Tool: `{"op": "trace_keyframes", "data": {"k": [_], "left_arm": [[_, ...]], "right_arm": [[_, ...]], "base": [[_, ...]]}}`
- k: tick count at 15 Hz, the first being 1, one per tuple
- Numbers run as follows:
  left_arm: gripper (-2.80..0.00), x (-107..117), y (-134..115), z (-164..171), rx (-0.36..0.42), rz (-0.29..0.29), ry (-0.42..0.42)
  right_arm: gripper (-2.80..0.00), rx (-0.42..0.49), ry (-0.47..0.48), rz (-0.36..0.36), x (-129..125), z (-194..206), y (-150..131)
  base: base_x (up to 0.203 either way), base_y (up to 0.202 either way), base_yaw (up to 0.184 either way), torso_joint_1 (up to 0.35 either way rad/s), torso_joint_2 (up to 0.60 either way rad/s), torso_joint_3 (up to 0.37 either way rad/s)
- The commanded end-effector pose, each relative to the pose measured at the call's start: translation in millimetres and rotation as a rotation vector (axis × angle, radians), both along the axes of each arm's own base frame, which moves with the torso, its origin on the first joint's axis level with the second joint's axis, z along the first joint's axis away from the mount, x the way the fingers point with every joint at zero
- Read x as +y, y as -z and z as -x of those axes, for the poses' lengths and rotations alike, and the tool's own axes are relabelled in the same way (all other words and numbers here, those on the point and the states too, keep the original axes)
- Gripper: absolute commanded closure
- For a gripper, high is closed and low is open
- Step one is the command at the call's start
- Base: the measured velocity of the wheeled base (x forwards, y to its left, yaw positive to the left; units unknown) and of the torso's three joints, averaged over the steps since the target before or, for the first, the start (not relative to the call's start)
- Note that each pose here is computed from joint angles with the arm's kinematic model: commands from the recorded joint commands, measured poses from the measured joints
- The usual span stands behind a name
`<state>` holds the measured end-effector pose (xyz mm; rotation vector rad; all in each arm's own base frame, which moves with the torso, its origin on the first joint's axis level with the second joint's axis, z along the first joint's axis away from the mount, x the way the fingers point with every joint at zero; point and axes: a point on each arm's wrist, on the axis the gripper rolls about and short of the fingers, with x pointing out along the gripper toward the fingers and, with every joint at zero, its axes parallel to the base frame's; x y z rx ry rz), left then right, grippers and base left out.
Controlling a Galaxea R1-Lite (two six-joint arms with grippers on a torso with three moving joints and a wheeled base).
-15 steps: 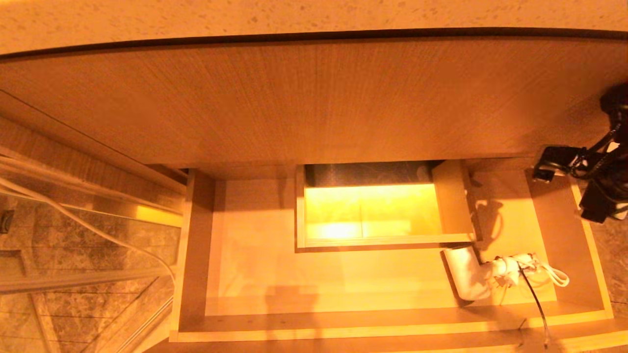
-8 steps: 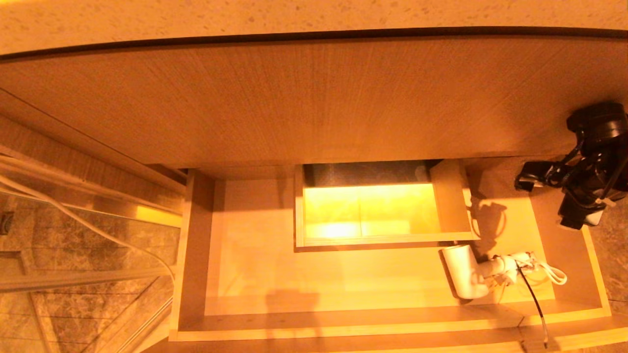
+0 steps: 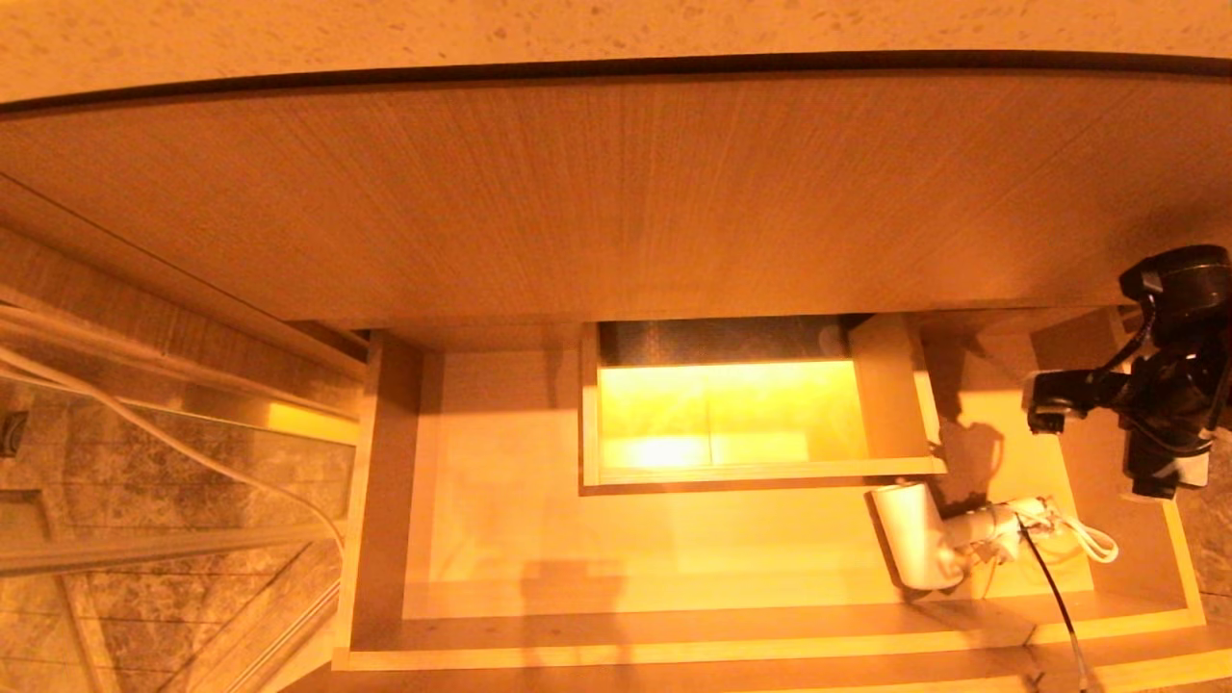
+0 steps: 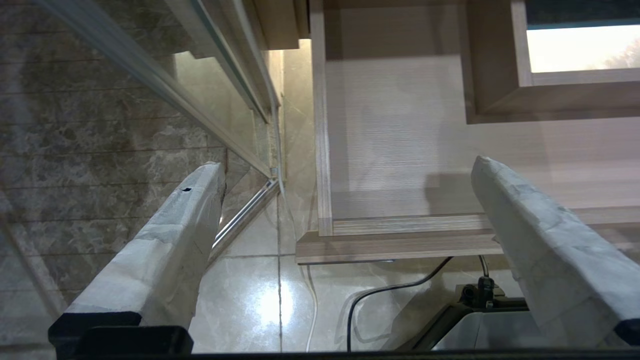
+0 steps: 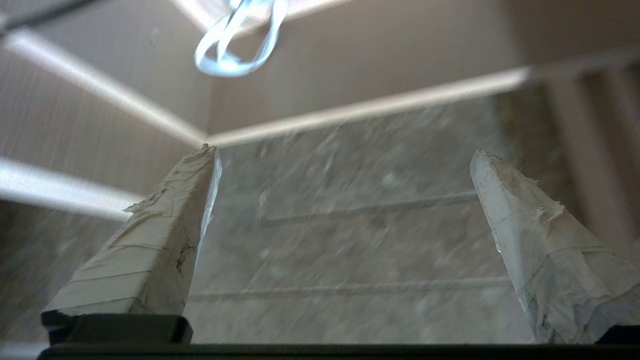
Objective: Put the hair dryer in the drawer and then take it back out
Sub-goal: Take the hairdryer out
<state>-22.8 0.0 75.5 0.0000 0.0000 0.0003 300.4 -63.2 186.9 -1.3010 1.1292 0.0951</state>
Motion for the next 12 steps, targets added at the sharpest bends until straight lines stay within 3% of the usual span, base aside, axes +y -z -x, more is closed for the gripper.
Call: {"op": "trace_keyframes", "data": {"k": [1, 8, 12], "left_arm": [[-2.8, 0, 0, 0, 0.0, 0.0, 0.0], [-2.8, 0, 0, 0, 0.0, 0.0, 0.0], [-2.8, 0, 0, 0, 0.0, 0.0, 0.0]], "right_arm": [[-2.8, -0.004, 0.003, 0.007, 1, 18, -6], [-2.8, 0.058, 0.057, -0.029, 10, 80, 9], [-2.8, 0.129, 0.327, -0.227, 21, 109, 31]], "base": [[0.0, 0.0, 0.0, 0.0, 0.0, 0.0], [0.0, 0.0, 0.0, 0.0, 0.0, 0.0], [0.0, 0.0, 0.0, 0.0, 0.0, 0.0]]}}
